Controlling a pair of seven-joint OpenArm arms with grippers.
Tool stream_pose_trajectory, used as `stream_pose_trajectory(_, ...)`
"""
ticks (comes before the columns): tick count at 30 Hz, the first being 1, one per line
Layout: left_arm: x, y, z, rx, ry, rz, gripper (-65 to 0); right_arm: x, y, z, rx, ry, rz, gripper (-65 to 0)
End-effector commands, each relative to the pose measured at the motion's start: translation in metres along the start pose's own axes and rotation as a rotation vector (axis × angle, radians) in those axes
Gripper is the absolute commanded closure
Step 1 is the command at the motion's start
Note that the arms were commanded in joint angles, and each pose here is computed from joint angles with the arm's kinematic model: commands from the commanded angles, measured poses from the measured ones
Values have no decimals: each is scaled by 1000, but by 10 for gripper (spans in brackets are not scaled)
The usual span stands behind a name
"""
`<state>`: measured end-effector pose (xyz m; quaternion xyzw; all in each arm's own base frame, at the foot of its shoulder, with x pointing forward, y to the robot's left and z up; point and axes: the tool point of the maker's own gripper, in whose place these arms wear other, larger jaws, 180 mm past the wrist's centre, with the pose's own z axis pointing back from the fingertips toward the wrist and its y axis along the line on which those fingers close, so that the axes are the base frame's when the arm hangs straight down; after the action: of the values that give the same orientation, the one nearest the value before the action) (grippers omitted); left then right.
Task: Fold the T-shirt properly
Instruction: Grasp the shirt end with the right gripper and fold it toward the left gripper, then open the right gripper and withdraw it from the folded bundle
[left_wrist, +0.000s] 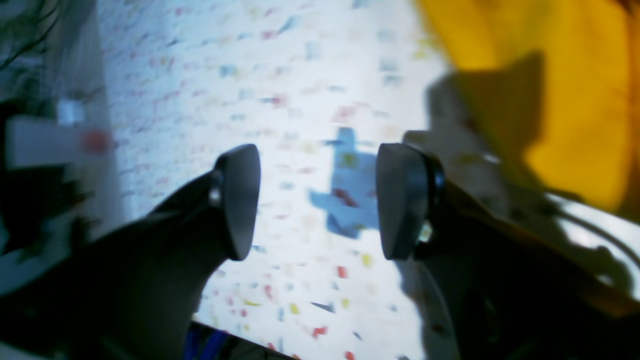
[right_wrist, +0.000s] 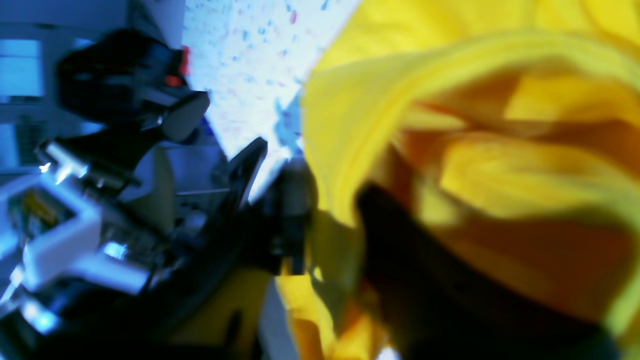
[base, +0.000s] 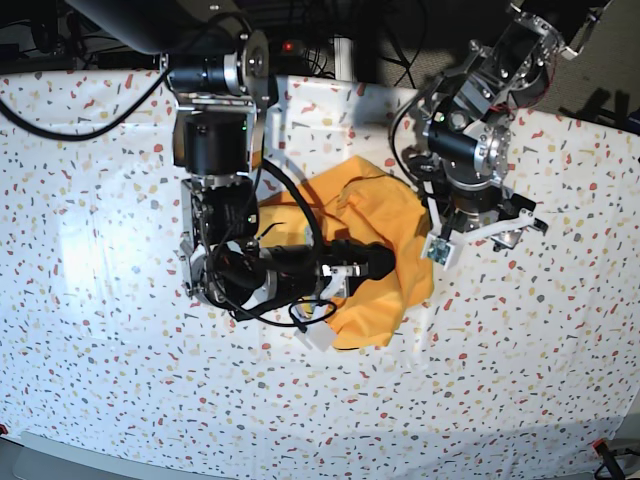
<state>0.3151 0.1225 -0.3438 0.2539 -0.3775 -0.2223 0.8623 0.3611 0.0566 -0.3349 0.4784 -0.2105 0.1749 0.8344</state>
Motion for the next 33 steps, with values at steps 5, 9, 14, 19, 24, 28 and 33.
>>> stream_pose_trajectory(5,13,15,2,54,-45,5,-357,36,46,-1,184,-124,25,-232)
stream_pose_trajectory(9,13,17,2,65,-47,-1,-357,41,70,-4,282,-141,37,-232)
stream_pose_trajectory(14,13,17,2,65,-47,0,-357,38,90,-6,358,-94,68,-232)
stream_pose_trajectory(19,13,17,2,65,-47,-1,-356,32,78,-11,268,-15,114,-232)
stream_pose_trajectory(24,18,33,4,155,-70,-40,-357,36,65,-11,173,27,156,-232)
stream_pose_trajectory(28,27,57,10,294,-109,-100,-357,61,75,-4,180,-22,197,-232)
stream_pose_trajectory(33,33,66,13,340,-144,-44,-357,102,73,10,91,-89,267,-232)
